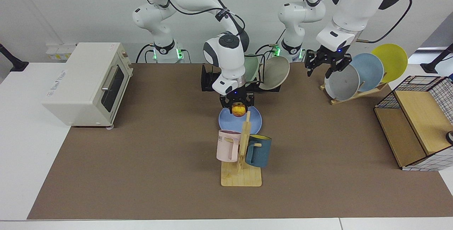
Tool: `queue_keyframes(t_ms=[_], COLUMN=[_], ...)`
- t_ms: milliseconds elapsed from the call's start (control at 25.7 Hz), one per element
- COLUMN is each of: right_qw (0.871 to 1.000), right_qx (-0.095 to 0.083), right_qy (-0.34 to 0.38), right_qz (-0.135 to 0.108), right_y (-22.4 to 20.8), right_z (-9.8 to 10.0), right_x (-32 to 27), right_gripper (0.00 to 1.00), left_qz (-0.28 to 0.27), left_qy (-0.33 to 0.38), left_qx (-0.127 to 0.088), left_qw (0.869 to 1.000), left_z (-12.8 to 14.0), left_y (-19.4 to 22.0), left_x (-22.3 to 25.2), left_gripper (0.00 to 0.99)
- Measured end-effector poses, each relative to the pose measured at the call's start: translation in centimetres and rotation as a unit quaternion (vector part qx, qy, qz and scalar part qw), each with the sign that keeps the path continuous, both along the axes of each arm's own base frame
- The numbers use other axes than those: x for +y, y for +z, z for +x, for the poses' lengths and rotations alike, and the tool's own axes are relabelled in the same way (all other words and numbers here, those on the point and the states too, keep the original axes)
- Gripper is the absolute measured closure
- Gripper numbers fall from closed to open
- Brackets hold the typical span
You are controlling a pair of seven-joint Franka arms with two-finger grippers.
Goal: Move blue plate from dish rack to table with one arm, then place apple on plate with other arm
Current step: 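Release the plate with the left gripper while the right gripper carries the apple, then lower the apple onto the blue plate and open the right gripper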
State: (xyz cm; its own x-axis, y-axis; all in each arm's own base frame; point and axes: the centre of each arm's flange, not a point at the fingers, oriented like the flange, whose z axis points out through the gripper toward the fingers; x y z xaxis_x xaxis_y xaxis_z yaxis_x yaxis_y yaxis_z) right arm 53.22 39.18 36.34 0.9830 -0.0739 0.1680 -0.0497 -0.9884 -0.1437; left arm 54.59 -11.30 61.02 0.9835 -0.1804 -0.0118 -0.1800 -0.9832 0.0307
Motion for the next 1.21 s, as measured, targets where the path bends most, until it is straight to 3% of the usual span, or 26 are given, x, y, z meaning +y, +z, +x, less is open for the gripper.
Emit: queue_keyframes(t_ms=[311, 467, 506, 583, 817, 933, 972, 1089, 1206], right_qw=[1.000, 1.000, 1.000, 1.000, 1.000, 1.000, 1.000, 1.000, 1.000], right_qx=[0.004, 0.000, 0.000, 0.001, 0.001, 0.000, 0.000, 0.000, 0.000], right_qy=[-0.001, 0.006, 0.008, 0.011, 0.009, 0.009, 0.009, 0.010, 0.010], right_qz=[-0.006, -0.005, -0.006, -0.008, -0.008, -0.008, -0.008, -0.008, -0.008], right_y=[-1.6, -2.6, -3.0, -3.5, -3.9, -3.8, -3.8, -3.8, -3.8], right_z=[0.3, -0.1, -0.2, -0.4, -0.3, -0.2, -0.2, -0.2, -0.2], right_x=[0.0, 0.9, 1.1, 1.5, 1.4, 1.3, 1.3, 1.3, 1.4], right_gripper=[0.30, 0.30, 0.30, 0.30, 0.30, 0.21, 0.11, 0.00, 0.00], left_qz=[0.002, 0.003, 0.003, 0.003, 0.004, 0.005, 0.005, 0.005, 0.005], left_qy=[-0.005, -0.006, -0.007, -0.009, -0.013, -0.013, -0.013, -0.011, -0.011], left_qx=[0.010, 0.009, 0.008, 0.006, 0.007, 0.009, 0.008, 0.008, 0.008], left_qw=[1.000, 1.000, 1.000, 1.000, 1.000, 1.000, 1.000, 1.000, 1.000], left_z=[0.3, 0.4, 0.4, 0.4, -0.3, -0.6, -0.7, -0.7, -0.7], left_y=[-0.4, -0.3, -0.3, 0.1, 1.0, 1.4, 1.4, 1.5, 1.5], left_x=[2.1, 2.4, 2.6, 3.2, 4.2, 4.3, 4.3, 4.4, 4.5], left_gripper=[0.313, 0.185, 0.088, 0.000, 0.000, 0.000, 0.000, 0.000, 0.000])
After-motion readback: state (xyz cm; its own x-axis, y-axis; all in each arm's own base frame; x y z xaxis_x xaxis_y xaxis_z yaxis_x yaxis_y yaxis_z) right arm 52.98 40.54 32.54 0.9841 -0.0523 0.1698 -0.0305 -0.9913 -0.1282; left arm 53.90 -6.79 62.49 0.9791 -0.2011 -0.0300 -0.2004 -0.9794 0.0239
